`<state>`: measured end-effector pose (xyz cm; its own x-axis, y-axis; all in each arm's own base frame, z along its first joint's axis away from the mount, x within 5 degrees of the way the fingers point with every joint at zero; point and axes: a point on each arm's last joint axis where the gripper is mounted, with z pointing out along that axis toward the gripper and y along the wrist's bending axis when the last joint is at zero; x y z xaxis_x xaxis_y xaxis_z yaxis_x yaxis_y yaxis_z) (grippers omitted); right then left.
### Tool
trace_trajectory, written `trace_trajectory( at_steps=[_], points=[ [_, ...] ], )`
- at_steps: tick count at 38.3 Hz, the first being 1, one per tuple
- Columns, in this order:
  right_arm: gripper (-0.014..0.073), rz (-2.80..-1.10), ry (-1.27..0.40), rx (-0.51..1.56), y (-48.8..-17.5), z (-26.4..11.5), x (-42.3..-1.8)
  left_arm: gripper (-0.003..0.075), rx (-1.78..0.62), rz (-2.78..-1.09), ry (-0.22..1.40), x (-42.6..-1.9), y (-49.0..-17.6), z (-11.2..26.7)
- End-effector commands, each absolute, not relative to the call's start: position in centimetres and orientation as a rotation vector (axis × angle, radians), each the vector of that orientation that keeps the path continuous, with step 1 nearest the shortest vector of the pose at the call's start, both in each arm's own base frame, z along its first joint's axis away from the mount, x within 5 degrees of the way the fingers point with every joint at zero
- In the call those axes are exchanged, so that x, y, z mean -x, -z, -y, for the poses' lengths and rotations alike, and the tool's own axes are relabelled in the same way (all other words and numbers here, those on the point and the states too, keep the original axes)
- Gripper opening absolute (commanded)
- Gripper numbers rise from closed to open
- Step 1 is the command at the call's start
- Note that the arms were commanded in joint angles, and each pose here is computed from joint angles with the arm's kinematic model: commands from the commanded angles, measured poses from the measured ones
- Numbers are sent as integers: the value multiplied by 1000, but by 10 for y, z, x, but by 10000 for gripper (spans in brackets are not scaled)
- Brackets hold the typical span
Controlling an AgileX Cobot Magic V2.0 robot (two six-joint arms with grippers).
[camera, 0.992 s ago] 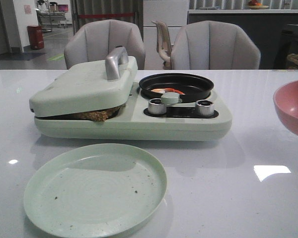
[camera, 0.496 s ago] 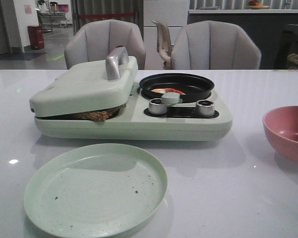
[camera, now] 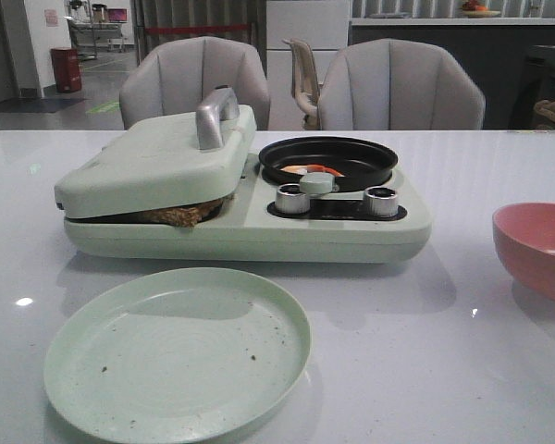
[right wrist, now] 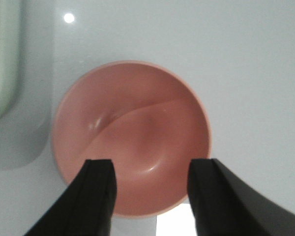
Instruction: Make breakfast with bread and shrimp
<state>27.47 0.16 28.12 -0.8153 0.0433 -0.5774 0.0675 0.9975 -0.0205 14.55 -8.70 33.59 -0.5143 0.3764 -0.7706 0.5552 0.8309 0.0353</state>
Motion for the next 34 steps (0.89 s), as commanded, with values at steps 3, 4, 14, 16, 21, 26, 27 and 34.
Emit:
trace_trajectory(
  at_steps=[3,4,14,16,21,26,27,34],
  points=[
    [372,-2355,29,55,-331,-18,-225,100,-640,-2078,312,-147,-351,90],
    [365,-2338,21,64,-334,-19,-215,100,-640,-2078,312,-147,-351,90],
    [357,-2293,-14,44,-331,-9,-118,100,-640,-2076,313,-147,-351,90],
    [357,-2281,-15,42,-325,-8,-106,100,-640,-2076,313,-147,-351,90],
    [356,-2234,-21,38,-312,-4,-81,100,-640,-2076,313,-147,-351,90],
    [279,-2242,-20,36,-307,-3,-75,100,-640,-2076,313,-147,-351,90],
    [258,-2247,-19,36,-306,-3,-74,100,-640,-2076,313,-147,-351,90],
    [66,-2265,-16,37,-301,-3,-74,100,-642,-2075,307,-148,-351,90]
  ],
)
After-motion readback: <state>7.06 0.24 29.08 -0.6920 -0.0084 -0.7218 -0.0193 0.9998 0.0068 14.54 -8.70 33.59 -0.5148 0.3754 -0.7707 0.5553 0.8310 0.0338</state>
